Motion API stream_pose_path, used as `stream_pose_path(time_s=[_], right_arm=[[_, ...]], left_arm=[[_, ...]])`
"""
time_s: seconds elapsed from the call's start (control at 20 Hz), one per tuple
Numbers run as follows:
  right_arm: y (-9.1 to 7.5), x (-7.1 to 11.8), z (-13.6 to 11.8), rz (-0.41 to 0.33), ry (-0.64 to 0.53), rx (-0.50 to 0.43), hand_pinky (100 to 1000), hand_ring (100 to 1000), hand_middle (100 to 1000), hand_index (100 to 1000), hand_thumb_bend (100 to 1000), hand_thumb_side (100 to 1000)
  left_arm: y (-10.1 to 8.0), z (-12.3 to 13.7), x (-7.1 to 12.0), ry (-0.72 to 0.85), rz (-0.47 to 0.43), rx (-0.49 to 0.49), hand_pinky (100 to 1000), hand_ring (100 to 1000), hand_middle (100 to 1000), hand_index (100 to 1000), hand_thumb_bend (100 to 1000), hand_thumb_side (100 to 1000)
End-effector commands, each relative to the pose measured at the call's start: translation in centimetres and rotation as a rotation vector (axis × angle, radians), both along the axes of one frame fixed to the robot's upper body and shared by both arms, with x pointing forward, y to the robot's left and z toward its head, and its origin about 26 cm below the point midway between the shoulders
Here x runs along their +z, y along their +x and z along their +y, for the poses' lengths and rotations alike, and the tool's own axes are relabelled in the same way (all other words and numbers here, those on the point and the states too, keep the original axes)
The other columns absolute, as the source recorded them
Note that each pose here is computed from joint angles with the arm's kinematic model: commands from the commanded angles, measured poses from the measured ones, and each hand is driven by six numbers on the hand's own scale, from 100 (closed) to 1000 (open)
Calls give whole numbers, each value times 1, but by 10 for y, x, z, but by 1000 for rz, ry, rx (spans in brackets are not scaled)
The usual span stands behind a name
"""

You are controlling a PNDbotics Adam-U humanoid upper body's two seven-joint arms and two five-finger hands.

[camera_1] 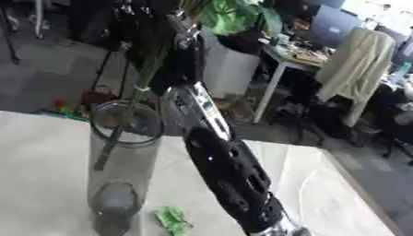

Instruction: Arrange flowers into the vase.

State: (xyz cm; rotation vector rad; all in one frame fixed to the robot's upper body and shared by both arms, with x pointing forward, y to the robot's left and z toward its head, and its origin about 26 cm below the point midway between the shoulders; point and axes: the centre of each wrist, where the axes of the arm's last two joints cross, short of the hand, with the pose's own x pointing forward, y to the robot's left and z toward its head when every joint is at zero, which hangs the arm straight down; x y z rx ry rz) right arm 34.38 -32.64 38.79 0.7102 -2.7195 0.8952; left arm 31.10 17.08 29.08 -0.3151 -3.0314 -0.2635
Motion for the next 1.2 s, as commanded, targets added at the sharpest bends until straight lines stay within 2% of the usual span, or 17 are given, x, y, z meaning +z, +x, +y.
stream_pose_path(time_s=[0.05,0.4,0.55,0.75,1.2], right_arm=[[-12,16,-6,-52,-90,-55,614,603,223,284,100,808],[-12,17,-9,-6,-158,-85,657,642,238,315,100,857],[-12,15,-10,-5,-188,-102,692,678,266,357,100,873],[-9,11,-13,-1,-211,-120,789,741,307,416,100,897],[-6,4,-14,-26,-227,-119,867,791,373,526,100,932]], left_arm=[[-3,1,5,5,-16,-2,819,846,843,905,100,967],[-3,1,4,5,-12,-4,818,846,843,905,100,966],[-3,1,4,5,-10,-5,818,846,843,905,100,967],[-3,1,4,5,-10,-5,822,846,843,905,100,968],[-3,1,5,4,-11,-6,822,846,842,905,100,969]])
